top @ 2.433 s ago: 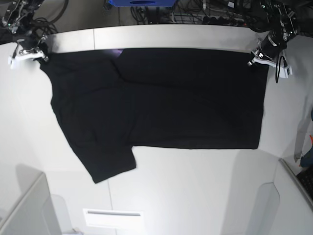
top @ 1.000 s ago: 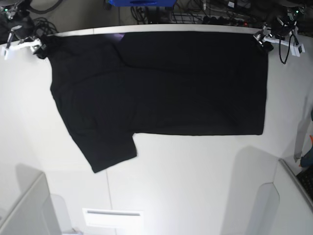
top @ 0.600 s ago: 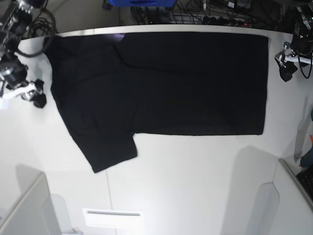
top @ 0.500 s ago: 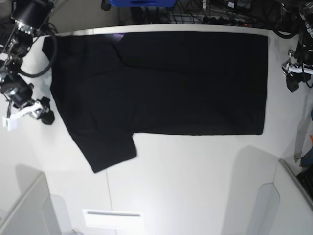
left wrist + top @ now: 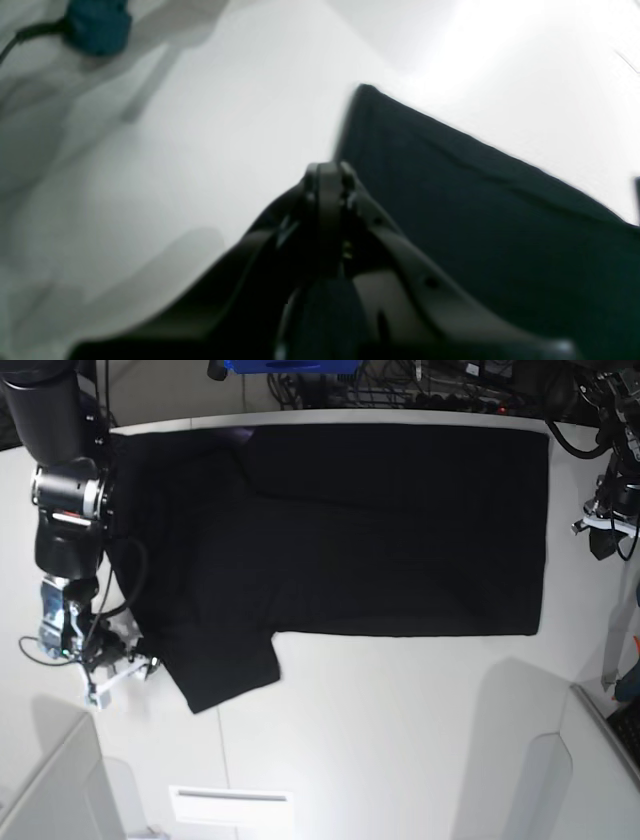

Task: Fold the T-shirt properly
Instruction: 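Move both grippers to the hem corners and grasp the hem, then lift the hem with both grippers and fold it onto the collar edge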

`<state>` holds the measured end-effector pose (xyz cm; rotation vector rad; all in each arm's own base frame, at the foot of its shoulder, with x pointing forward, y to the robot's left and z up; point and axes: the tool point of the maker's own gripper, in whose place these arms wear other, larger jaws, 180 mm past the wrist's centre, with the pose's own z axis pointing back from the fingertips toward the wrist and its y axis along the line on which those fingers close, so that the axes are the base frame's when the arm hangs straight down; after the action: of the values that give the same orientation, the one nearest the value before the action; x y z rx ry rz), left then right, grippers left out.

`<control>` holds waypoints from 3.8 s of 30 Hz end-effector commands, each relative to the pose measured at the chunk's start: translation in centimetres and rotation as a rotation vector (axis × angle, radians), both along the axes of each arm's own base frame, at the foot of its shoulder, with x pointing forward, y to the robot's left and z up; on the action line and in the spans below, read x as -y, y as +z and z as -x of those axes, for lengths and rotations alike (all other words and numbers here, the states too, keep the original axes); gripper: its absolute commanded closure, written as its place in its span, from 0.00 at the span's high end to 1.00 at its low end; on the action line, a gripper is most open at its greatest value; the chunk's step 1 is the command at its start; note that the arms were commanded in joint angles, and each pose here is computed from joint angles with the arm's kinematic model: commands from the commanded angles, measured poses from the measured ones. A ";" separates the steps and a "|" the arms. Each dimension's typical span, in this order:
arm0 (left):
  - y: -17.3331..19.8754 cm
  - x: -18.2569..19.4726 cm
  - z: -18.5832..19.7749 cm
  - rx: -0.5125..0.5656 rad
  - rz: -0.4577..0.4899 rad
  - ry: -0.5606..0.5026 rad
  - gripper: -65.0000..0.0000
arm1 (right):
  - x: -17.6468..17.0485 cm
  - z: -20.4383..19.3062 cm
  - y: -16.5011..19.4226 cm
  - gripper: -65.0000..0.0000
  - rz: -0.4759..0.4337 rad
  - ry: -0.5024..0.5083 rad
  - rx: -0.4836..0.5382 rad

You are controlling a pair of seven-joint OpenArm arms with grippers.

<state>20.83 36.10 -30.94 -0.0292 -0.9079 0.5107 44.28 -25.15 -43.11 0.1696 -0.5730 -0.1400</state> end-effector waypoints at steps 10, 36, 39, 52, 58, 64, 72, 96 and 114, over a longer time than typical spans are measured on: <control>-1.4 -1.7 0.2 -0.026 0.018 0.027 0.45 | -3.7 -0.4 0.3 0.64 0.006 0.140 0.012; -5.6 0.5 -16.4 -0.106 0.225 -0.035 0.60 | -5.3 -0.8 0.7 0.00 -0.012 0.156 0.068; -6.7 1.9 -18.2 -0.159 0.236 -0.067 0.64 | -5.3 -0.9 0.7 0.00 -0.010 0.157 0.069; -10.4 3.5 -18.2 -0.311 0.246 -0.093 0.62 | -5.0 -0.9 0.9 0.00 -0.006 0.155 0.074; -10.9 3.2 -17.5 -0.323 0.245 -0.086 0.42 | -5.0 -1.0 1.0 0.00 -0.006 0.155 0.075; -8.9 0.7 -18.0 -0.293 0.198 -0.066 0.57 | -5.3 -1.0 0.9 0.00 -0.006 0.160 0.074; -8.7 0.2 -17.3 -0.297 0.170 -0.056 0.62 | -5.4 -1.0 0.9 0.00 -0.007 0.164 0.074; -10.6 4.0 -17.4 -0.318 0.226 -0.098 0.23 | -5.4 -1.0 0.9 0.00 -0.006 0.166 0.075; -7.8 4.8 -18.0 -0.248 0.102 -0.185 0.00 | -4.0 -1.8 5.8 0.00 0.021 0.127 0.306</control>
<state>37.21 30.35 -40.94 -0.1493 -0.5593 0.3856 44.24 -20.12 -39.99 0.2225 -0.7904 0.0159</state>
